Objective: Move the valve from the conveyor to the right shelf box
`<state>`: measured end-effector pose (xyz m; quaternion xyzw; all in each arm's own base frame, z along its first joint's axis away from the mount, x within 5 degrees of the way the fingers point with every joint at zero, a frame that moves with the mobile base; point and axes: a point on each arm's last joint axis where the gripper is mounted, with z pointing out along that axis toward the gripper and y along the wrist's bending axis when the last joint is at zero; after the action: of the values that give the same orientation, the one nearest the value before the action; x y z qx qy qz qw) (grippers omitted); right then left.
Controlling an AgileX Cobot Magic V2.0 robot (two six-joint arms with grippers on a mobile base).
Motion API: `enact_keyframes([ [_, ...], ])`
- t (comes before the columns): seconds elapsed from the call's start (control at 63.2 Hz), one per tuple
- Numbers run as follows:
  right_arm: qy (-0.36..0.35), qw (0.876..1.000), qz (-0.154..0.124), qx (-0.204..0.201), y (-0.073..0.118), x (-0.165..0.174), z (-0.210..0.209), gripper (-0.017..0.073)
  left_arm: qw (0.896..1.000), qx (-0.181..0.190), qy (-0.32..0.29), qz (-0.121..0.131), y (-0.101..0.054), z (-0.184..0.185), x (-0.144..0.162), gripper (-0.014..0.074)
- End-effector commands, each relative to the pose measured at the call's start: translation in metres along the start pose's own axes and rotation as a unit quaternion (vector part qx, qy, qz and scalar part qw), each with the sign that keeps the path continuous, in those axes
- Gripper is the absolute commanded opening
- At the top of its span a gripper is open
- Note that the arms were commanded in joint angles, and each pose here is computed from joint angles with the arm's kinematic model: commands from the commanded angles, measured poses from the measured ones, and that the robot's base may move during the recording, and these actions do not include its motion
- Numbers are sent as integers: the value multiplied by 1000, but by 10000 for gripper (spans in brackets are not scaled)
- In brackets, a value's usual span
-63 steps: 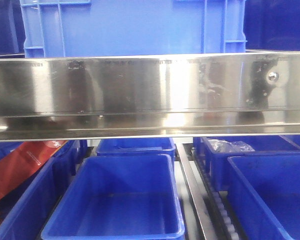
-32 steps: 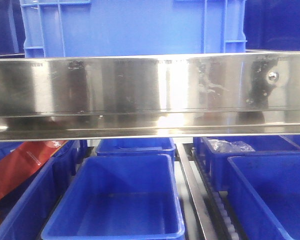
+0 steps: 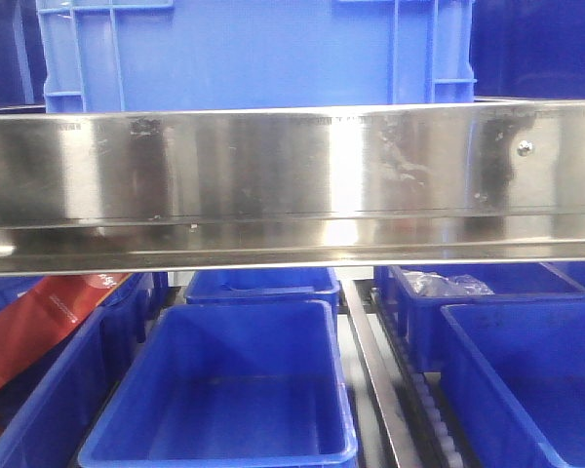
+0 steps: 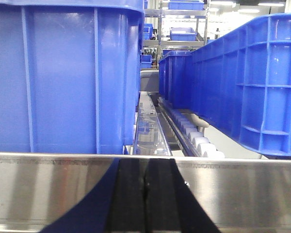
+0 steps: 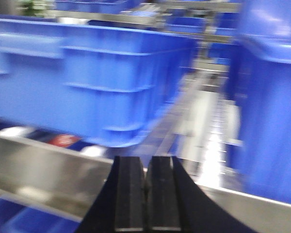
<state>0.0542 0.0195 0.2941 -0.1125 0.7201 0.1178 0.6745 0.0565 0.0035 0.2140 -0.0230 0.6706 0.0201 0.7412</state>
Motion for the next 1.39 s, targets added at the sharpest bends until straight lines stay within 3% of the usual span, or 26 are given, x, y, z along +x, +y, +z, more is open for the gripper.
enact_keyframes([
  [0.0,-25,998,-1,52,-6,4,0,-162,1000,-1,-14,-1,0,-1,-3,-111],
  [0.158,-68,992,11,106,-12,27,-3,-162,1000,-1,-14,-1,0,-1,-3,-111],
  [0.507,-31,993,20,112,-15,88,3,-162,1000,-1,-14,-1,0,-1,-3,-111],
  [0.586,-60,991,17,115,-15,84,3,-162,1000,-1,-14,-1,0,-1,-3,-111],
  [1.378,-46,992,20,114,-15,87,3,-162,1000,-1,-14,-1,0,-1,-3,-111],
])
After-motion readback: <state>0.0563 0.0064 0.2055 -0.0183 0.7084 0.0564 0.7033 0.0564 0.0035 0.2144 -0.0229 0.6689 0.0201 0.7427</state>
